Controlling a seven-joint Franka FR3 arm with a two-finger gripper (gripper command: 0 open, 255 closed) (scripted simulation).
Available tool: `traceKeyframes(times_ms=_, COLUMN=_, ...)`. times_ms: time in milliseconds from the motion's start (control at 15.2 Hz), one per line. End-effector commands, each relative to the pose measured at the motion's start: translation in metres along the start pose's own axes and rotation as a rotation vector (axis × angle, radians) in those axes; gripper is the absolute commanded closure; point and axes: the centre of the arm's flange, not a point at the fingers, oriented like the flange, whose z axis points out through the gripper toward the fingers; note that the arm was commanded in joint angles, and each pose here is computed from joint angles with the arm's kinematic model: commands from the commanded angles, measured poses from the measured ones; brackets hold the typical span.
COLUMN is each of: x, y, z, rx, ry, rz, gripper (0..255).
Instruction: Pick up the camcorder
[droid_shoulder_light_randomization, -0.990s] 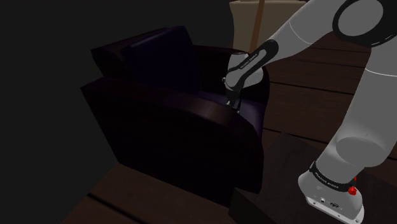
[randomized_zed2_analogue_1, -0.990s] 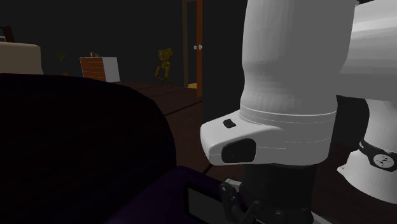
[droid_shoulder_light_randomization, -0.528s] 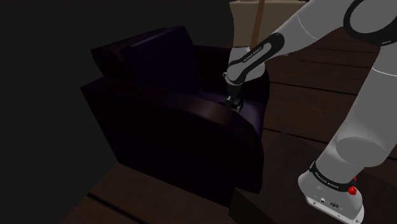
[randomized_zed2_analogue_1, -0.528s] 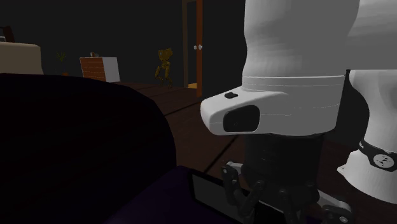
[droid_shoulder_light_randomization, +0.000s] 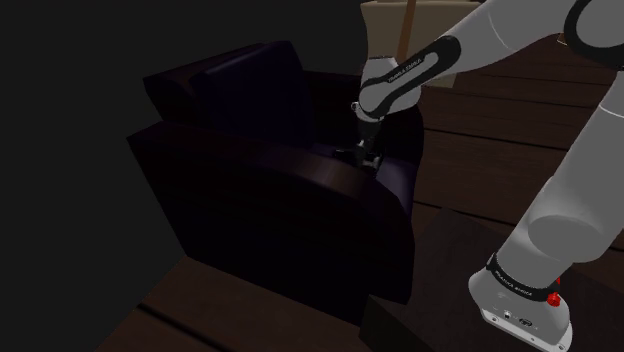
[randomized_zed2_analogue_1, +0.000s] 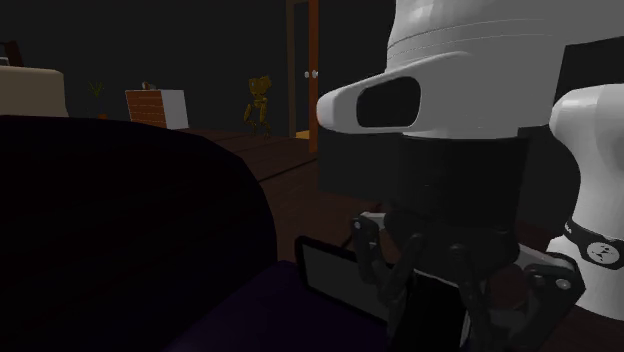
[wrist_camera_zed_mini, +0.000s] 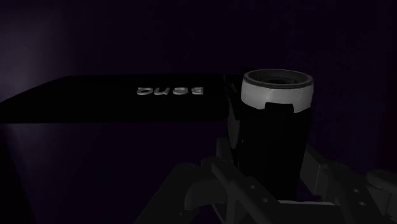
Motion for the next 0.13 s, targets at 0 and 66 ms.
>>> traceKeyframes(times_ms=0, x=0.0009, y=0.0001, z=-0.0062, rx=0.0, ry=0.001, rz=0.0, gripper=255)
traceKeyframes(times_ms=66, x=0.001, y=0.0001, z=-0.0062, rx=0.0, ry=0.001, rz=0.0, gripper=255)
